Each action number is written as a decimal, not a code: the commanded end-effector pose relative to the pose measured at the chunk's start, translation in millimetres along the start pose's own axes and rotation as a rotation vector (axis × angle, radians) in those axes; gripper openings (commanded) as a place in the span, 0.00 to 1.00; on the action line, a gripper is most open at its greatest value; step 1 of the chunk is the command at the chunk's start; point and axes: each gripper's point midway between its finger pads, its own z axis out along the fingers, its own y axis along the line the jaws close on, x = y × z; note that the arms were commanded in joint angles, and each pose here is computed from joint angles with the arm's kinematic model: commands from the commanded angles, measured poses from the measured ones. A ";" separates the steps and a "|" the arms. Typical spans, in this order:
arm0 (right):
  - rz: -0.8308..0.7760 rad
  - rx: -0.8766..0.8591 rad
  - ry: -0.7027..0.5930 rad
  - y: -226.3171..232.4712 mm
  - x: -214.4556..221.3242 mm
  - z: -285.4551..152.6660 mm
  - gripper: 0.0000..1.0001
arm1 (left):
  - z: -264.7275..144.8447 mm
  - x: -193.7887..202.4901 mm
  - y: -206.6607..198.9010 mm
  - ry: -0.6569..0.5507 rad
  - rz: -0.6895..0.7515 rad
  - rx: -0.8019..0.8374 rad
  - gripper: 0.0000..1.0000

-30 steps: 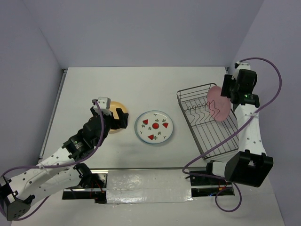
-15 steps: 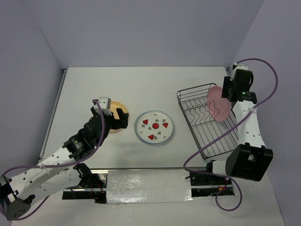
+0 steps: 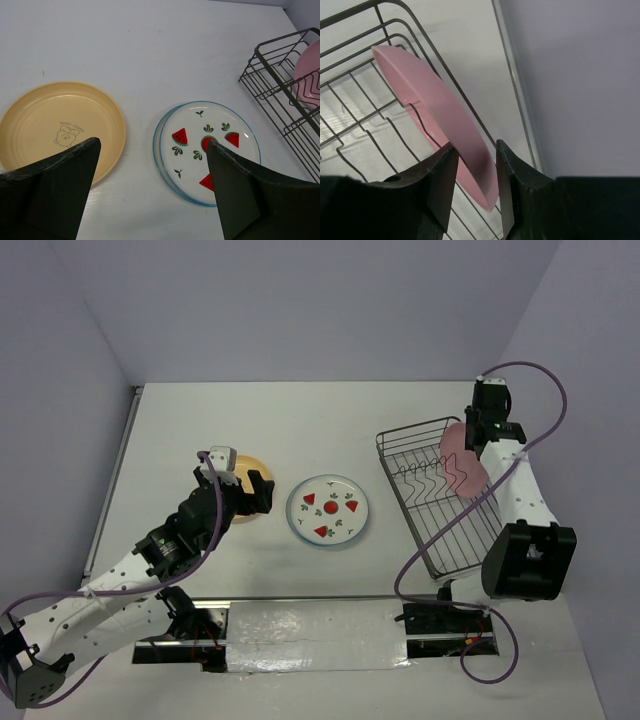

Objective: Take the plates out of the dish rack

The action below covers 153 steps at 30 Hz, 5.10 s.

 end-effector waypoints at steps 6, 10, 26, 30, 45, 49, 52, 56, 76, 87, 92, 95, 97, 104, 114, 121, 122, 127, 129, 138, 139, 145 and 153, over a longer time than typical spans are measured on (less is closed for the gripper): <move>-0.043 0.149 0.011 -5.3 -11.5 -6.3 0.27 | -3.2 -15.5 -8.1 -0.054 -0.035 0.036 0.99; -0.032 0.157 0.001 -6.3 -15.8 -9.3 0.16 | -2.9 -14.8 -8.8 -0.051 -0.033 0.038 0.99; -0.059 0.159 -0.106 -21.3 -53.4 -41.8 0.00 | -2.1 -14.1 -7.5 -0.048 -0.030 0.030 0.99; -0.038 0.153 -0.146 -27.8 -71.2 -57.5 0.00 | -1.6 -14.2 -7.2 -0.048 -0.030 0.027 0.99; -0.058 0.156 -0.252 -38.7 -87.8 -78.9 0.00 | -1.1 -13.7 -6.5 -0.046 -0.029 0.021 0.99; -0.078 0.147 -0.221 -28.3 -77.8 -59.4 0.00 | 0.1 -11.9 -6.9 -0.041 -0.024 0.021 0.99; -0.081 0.141 -0.201 -22.2 -72.5 -48.0 0.00 | 1.6 -10.2 -7.1 -0.032 -0.019 0.017 0.99; -0.089 0.131 -0.181 -15.7 -68.4 -37.4 0.00 | 1.9 -10.8 -6.4 -0.034 -0.019 0.013 0.99; -0.093 0.354 -0.130 -36.8 -53.0 -20.5 0.00 | 2.3 -9.9 -9.5 -0.026 -0.017 0.028 0.99; -0.109 0.358 -0.151 -10.7 -60.4 -22.9 0.00 | 3.6 -8.3 -13.9 -0.017 -0.014 0.046 0.99; -0.138 0.395 -0.103 -8.5 -53.4 -15.8 0.00 | 5.1 -6.3 -16.4 -0.009 -0.008 0.057 0.99; -0.133 0.379 -0.101 -6.6 -54.0 -16.4 0.00 | 7.0 1.5 -24.9 0.022 0.000 0.101 0.96; -0.132 0.368 -0.109 -6.2 -57.1 -18.3 0.00 | 10.9 0.4 -43.0 0.040 -0.022 0.168 0.96; -0.120 0.312 -0.114 0.6 -57.0 -17.7 0.00 | 32.8 19.1 -80.4 0.190 -0.098 0.232 0.85; -0.105 0.215 -0.123 16.2 -55.9 -15.3 0.00 | 57.7 39.0 -173.7 0.201 -0.066 0.468 0.65; -0.078 0.180 -0.151 15.6 -58.5 -24.0 0.00 | 58.2 62.5 -236.9 0.187 0.044 0.585 0.67; -0.076 0.165 -0.149 17.0 -57.5 -23.8 0.00 | 58.4 63.0 -245.4 0.152 0.031 0.627 0.65; -0.076 0.152 -0.160 16.4 -59.6 -27.6 0.00 | 47.7 64.0 -283.0 0.098 0.049 0.813 0.54; -0.074 0.141 -0.168 15.8 -60.3 -28.2 0.00 | 37.4 69.1 -306.5 0.065 0.076 0.878 0.52; -0.080 0.176 -0.156 6.9 -54.3 -28.2 0.00 | 76.4 160.5 -314.1 0.204 0.117 0.824 0.43; -0.077 0.176 -0.162 6.7 -55.1 -27.6 0.00 | 81.1 171.4 -312.3 0.219 0.127 0.813 0.42; -0.064 0.178 -0.148 9.3 -53.5 -22.9 0.00 | 94.2 184.1 -322.9 0.213 0.118 0.819 0.44; -0.048 0.236 -0.162 -0.6 -56.1 -26.4 0.00 | 108.3 194.0 -335.7 0.221 0.116 0.821 0.44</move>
